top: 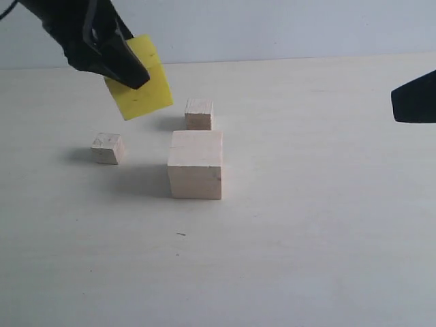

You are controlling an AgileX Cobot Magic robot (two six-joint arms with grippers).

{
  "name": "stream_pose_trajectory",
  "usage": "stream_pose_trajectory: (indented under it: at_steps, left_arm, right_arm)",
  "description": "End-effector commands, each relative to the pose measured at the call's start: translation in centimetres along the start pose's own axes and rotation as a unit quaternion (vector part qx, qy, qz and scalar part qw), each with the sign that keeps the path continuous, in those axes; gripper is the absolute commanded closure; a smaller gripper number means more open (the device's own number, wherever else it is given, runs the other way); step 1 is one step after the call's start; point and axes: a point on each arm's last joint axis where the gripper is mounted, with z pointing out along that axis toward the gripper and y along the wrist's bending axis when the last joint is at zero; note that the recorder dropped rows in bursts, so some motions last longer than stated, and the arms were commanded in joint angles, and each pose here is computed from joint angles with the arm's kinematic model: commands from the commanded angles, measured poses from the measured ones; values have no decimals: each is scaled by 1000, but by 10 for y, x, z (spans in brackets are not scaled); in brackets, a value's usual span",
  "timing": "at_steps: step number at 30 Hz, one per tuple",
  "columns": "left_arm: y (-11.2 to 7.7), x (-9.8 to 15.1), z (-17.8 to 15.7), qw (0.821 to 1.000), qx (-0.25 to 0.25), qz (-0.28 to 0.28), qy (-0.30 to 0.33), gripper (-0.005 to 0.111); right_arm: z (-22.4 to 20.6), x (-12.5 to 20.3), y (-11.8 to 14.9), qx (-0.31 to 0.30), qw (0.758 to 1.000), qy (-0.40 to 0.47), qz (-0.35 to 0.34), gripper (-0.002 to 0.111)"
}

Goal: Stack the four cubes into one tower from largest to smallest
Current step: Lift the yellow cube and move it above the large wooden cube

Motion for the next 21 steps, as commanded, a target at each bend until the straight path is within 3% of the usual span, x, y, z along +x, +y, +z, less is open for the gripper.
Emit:
stream_pose_trajectory:
  at_steps: [1,6,13,21]
  left_arm:
    - [11,-15,20,997,31,64,-3,107]
    - [10,-30,49,991,44,122,22,107]
    - [14,-26,88,985,77,146,52,107]
    - [16,-22,106,980,98,164,49,107]
  right_arm:
    - [0,3,-1,3,1000,12,-1,108]
    - [0,3,1,-8,1000,12,7,108]
    - [0,3,2,-10,1000,13,13,108]
    - [0,3,2,-10,1000,13,13,108]
